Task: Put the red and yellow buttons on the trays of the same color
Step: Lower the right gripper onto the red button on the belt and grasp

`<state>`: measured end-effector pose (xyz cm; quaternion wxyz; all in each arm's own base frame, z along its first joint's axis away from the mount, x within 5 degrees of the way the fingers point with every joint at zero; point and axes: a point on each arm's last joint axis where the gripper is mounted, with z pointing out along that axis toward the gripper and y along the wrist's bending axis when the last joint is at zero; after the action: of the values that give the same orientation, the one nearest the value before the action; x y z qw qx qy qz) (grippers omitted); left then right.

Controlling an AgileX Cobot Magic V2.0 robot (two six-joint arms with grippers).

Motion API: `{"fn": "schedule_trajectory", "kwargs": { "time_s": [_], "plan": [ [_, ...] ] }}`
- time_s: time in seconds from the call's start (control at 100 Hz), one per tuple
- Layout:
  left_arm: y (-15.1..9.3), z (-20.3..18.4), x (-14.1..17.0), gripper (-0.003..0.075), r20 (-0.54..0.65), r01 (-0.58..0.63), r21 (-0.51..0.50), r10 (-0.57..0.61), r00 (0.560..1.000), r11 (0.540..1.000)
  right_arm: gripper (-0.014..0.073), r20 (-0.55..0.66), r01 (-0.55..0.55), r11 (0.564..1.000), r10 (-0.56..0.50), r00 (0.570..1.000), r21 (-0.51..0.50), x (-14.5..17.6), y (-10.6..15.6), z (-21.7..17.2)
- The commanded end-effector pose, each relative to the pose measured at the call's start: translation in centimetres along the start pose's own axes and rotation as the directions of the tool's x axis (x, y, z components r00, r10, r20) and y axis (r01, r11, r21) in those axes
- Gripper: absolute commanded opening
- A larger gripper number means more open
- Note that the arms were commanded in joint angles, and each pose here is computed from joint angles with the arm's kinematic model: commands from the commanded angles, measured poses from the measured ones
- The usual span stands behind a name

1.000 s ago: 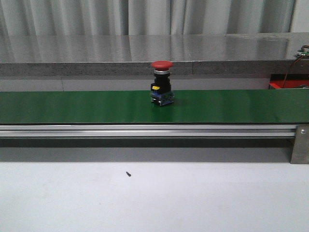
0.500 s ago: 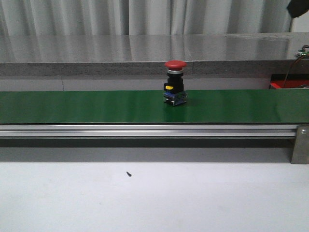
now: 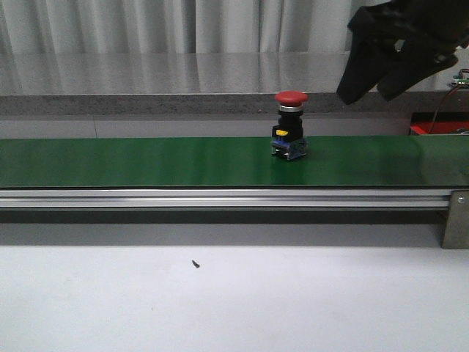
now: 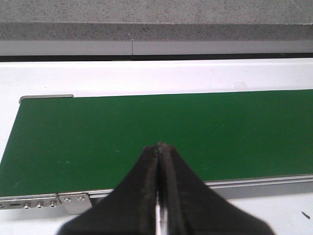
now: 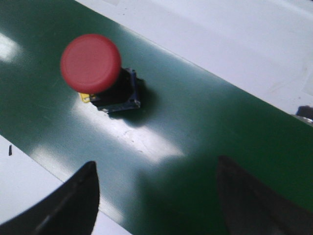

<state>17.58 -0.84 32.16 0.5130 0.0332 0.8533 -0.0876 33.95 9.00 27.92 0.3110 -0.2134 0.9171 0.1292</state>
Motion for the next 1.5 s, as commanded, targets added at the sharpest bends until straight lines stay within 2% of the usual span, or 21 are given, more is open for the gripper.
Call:
{"fn": "schedule_trajectory", "kwargs": {
  "time_s": [0.0,0.28,0.89,0.99,1.14,1.33,1.49],
  "plan": [
    [-0.1,-0.6,-1.3,-0.002,0.088,0.017,-0.012,-0.016,0.996,1.0,0.051,0.099,0.051,0.998,-0.053,0.994,0.023,-1.8,0.7,-1.3],
    [-0.1,-0.6,-1.3,-0.002,0.088,0.017,-0.012,-0.016,0.996,1.0,0.051,0.091,0.071,0.997,-0.073,0.993,0.027,-1.7,0.9,0.9],
    [-0.1,-0.6,-1.3,-0.002,0.088,0.017,-0.011,-0.016,0.996,1.0,0.0503,0.196,0.068,0.993,-0.086,0.977,0.098,-2.7,0.3,0.9],
    [-0.1,-0.6,-1.3,-0.002,0.088,0.017,-0.011,-0.016,0.996,1.0,0.043,0.198,0.068,0.992,-0.087,0.976,0.102,-2.8,0.2,0.8],
    [-0.1,-0.6,-1.3,-0.002,0.087,0.017,-0.011,-0.016,0.996,1.0,0.0255,0.192,0.07,0.992,-0.088,0.977,0.103,-2.7,0.1,0.8],
    [-0.1,-0.6,-1.3,-0.002,0.081,0.017,-0.007,-0.016,0.997,1.0,0.0245,0.183,0.07,0.993,-0.087,0.979,0.097,-2.6,0.1,0.8],
    [-0.2,-0.6,-1.2,-0.002,0.071,0.016,-0.001,-0.016,0.997,1.0,0.0245,0.184,0.007,0.994,-0.027,0.983,0.107,-2.9,-1.7,-0.4]
  ]
}}
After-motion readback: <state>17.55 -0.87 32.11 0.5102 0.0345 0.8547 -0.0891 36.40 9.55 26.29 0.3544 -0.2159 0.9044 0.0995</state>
